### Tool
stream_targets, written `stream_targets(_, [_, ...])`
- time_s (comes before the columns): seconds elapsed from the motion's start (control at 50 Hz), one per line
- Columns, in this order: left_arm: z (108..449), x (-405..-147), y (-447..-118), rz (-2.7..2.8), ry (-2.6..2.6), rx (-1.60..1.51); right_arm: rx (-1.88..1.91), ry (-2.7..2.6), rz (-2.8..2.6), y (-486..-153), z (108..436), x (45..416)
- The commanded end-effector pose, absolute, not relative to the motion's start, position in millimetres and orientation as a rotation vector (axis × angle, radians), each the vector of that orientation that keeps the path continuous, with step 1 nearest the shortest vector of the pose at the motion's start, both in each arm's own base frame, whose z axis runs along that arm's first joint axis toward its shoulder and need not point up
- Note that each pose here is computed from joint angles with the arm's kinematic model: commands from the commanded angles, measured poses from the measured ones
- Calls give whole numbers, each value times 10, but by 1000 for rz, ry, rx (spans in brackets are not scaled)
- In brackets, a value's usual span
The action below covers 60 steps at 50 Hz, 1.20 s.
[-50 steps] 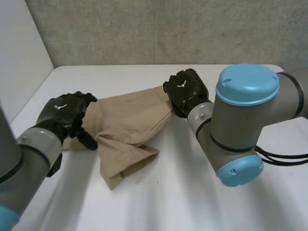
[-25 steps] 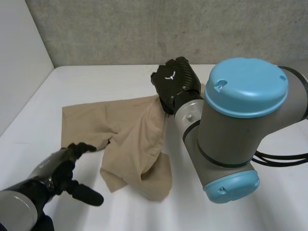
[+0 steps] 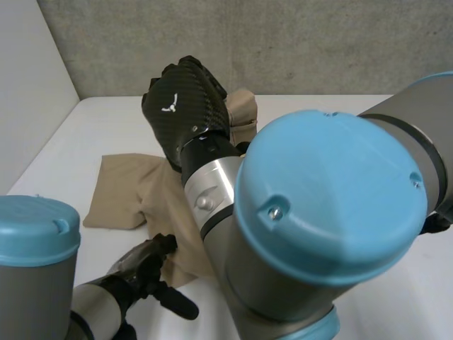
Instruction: Fold the shorts.
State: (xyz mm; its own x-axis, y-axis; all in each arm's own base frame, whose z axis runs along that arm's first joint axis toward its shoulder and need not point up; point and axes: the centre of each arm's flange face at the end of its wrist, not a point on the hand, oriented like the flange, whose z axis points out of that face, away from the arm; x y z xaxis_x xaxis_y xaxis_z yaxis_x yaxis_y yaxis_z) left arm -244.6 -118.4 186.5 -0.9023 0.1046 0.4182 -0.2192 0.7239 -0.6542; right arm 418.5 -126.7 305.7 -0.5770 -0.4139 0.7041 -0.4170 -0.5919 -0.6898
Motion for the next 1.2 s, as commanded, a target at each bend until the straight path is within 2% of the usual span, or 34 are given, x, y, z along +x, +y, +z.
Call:
stream_targets(0.02, [1855, -2606, -1355, 1043, -2416, 154, 1459, -1426, 2409, -1167, 3060, 4182])
stream_targets(0.14, [1785, -2733, -1480, 1036, -2422, 145, 1453, -1422, 2419, -1160, 3093, 4173])
stream_targets(0.3, [1522, -2946, -1652, 1015, -2447, 130, 1441, -1435, 2409, -1219, 3080, 4150])
stream_targets(0.4, [1479, -2947, -1780, 1122, -2457, 191, 1440, -1440, 2402, -1246, 3067, 4137])
stream_targets(0.48, [1564, -2880, -1843, 1213, -2465, 229, 1395, -1456, 2363, -1448, 3052, 4064])
stream_targets(0.5, [1676, -2855, -1877, 1250, -2444, 237, 1374, -1463, 2352, -1526, 3054, 4031])
stream_targets(0.52, [1840, -2780, -1923, 1299, -2424, 234, 1331, -1492, 2290, -1742, 3014, 3921])
stream_targets(0.58, [2136, -2616, -2045, 1430, -2397, 197, 1311, -1517, 2234, -1897, 2939, 3828])
stream_targets(0.66, [2605, -2349, -2193, 1685, -2379, 1, 1301, -1585, 2108, -2112, 2811, 3625])
stream_targets(0.7, [2683, -2322, -2196, 1726, -2368, -47, 1295, -1631, 2027, -2196, 2805, 3460])
stream_targets(0.78, [2962, -2270, -2076, 1838, -2340, -428, 1320, -1693, 1930, -2205, 2768, 3304])
stream_targets(0.8, [2979, -2273, -2010, 1822, -2344, -562, 1404, -1784, 1792, -2116, 2645, 3167])
stream_targets(0.84, [2984, -2278, -1979, 1808, -2343, -624, 1453, -1829, 1726, -2046, 2581, 3121])
stream_targets(0.88, [2946, -2288, -1868, 1727, -2363, -812, 1497, -1876, 1666, -1971, 2531, 3074])
stream_targets(0.98, [2829, -2237, -1844, 1639, -2437, -932, 1620, -2058, 1551, -1770, 2446, 2993])
stream_targets(1.06, [2702, -2223, -1898, 1594, -2481, -1000, 1700, -2111, 1465, -1752, 2390, 2931])
stream_targets(1.12, [2456, -2241, -2104, 1534, -2537, -1156, 1726, -2092, 1466, -1796, 2384, 2940])
stream_targets(1.16, [2416, -2250, -2175, 1542, -2541, -1191, 1728, -2046, 1502, -1898, 2385, 2997])
stream_targets(1.2, [2413, -2331, -2461, 1684, -2500, -1253, 1723, -2019, 1534, -1958, 2391, 3042])
